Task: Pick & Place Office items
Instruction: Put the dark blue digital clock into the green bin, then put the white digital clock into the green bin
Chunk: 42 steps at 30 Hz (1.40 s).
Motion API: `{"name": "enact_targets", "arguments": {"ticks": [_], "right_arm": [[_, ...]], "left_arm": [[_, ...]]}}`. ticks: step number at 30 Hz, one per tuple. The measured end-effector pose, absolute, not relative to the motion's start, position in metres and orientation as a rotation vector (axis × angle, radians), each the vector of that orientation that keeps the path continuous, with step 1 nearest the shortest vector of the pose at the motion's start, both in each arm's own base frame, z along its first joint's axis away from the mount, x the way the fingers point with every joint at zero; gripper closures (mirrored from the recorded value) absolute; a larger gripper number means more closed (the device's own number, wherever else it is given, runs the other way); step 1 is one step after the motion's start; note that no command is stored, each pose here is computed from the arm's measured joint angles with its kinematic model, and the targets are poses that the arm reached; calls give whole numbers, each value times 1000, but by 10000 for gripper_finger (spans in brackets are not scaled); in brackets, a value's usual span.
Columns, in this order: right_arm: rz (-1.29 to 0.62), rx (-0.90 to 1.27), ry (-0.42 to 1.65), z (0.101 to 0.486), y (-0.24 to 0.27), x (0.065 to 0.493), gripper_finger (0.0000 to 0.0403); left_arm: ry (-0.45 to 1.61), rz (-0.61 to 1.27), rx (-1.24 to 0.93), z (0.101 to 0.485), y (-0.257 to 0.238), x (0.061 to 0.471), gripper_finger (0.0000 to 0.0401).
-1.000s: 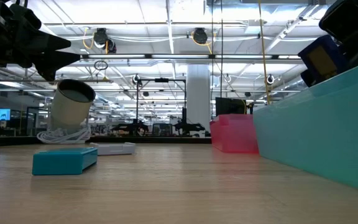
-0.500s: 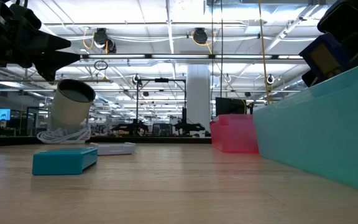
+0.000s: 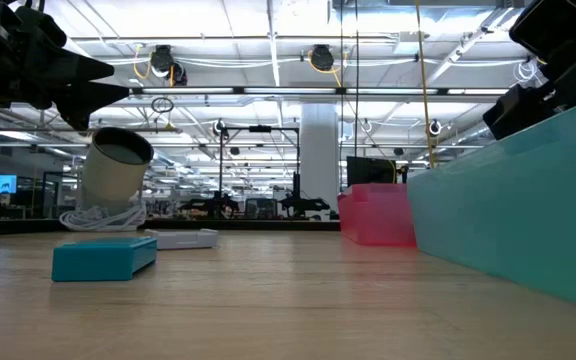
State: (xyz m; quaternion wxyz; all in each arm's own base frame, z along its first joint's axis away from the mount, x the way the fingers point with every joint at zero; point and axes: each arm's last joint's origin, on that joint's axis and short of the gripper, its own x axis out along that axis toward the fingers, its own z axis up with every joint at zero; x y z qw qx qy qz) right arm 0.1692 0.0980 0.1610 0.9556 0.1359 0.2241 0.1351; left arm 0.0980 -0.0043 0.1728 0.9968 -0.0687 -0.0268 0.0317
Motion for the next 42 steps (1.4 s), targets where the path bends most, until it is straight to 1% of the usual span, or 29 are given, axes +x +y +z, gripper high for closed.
{"name": "enact_targets", "arguments": {"ticks": [6,25,31,38,42], "right_arm": [[280,280,436,163,98,170,141],[284,271,425,164,99,170,149],[317,273,309,175,100,173,149],[365,204,64,197,102,176,149],[372,185,-17,204,102,176,149]], "left_arm": [[-54,63,-137,173,-4,98,176],[-54,63,-137,173,-4,98,176],[-53,63,-137,173,-4,98,176],[-55,63,-138,173,-4,98,176],[-126,58,-132,180,-4,97,176]]}}
